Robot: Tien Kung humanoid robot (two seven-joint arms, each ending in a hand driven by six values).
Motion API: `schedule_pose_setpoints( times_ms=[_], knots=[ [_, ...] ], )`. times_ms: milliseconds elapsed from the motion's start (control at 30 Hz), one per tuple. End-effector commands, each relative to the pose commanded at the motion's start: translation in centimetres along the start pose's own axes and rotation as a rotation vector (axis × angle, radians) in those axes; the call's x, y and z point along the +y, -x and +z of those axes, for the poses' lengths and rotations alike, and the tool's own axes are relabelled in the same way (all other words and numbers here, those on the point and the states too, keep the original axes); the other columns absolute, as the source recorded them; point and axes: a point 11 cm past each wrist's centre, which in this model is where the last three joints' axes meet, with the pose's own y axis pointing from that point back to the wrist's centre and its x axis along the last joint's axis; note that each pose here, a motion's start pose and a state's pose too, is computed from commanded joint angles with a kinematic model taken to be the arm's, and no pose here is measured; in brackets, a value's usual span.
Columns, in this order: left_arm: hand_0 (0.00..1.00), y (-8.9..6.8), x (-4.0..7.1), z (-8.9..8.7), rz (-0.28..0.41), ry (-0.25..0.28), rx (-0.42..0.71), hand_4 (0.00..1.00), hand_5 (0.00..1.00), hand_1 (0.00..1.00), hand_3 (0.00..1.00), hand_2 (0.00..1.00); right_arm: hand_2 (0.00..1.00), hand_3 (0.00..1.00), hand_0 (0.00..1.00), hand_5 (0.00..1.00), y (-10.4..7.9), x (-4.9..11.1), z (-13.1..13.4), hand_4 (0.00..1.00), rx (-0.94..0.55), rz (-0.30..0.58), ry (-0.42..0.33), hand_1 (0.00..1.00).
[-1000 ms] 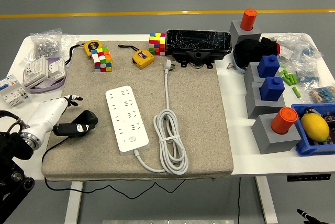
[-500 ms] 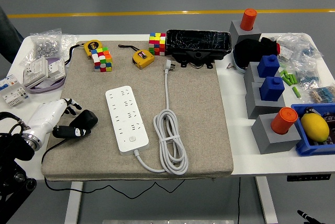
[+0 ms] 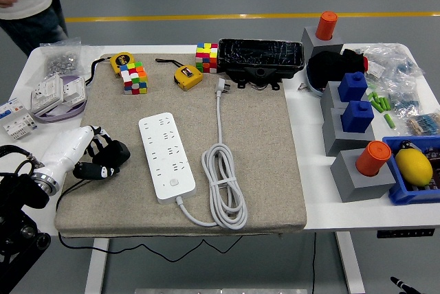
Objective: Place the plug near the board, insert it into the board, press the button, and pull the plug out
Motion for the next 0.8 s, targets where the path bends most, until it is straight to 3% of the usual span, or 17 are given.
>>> schedule_pose_setpoints(
  times_ms=[167, 367, 533, 800],
  knots=[
    [0.335, -1.0, -0.6, 1.9, 0.010, 0.094, 0.019, 0.801, 0.002, 0.359, 0.535, 0.414, 0.677, 0.587, 0.661, 0.565, 0.0, 0.0, -0.1, 0.998, -0.002, 0.001, -0.001, 0.671],
    [0.341, -1.5, -1.7, 4.1, -0.011, 0.168, -0.039, 0.798, 0.002, 0.351, 0.533, 0.412, 0.677, 0.587, 0.658, 0.566, -0.1, 0.0, -0.2, 0.998, -0.001, 0.001, -0.003, 0.671],
    [0.342, -1.0, -2.3, 4.6, -0.045, 0.182, -0.101, 0.799, 0.002, 0.348, 0.530, 0.409, 0.677, 0.587, 0.659, 0.566, -0.1, 0.0, -0.3, 0.998, -0.001, 0.001, -0.006, 0.671],
    [0.343, -0.6, -1.8, 4.2, -0.067, 0.180, -0.113, 0.798, 0.002, 0.343, 0.529, 0.406, 0.677, 0.586, 0.657, 0.566, -0.2, 0.0, 0.2, 0.998, 0.000, 0.003, 0.006, 0.671]
  ],
)
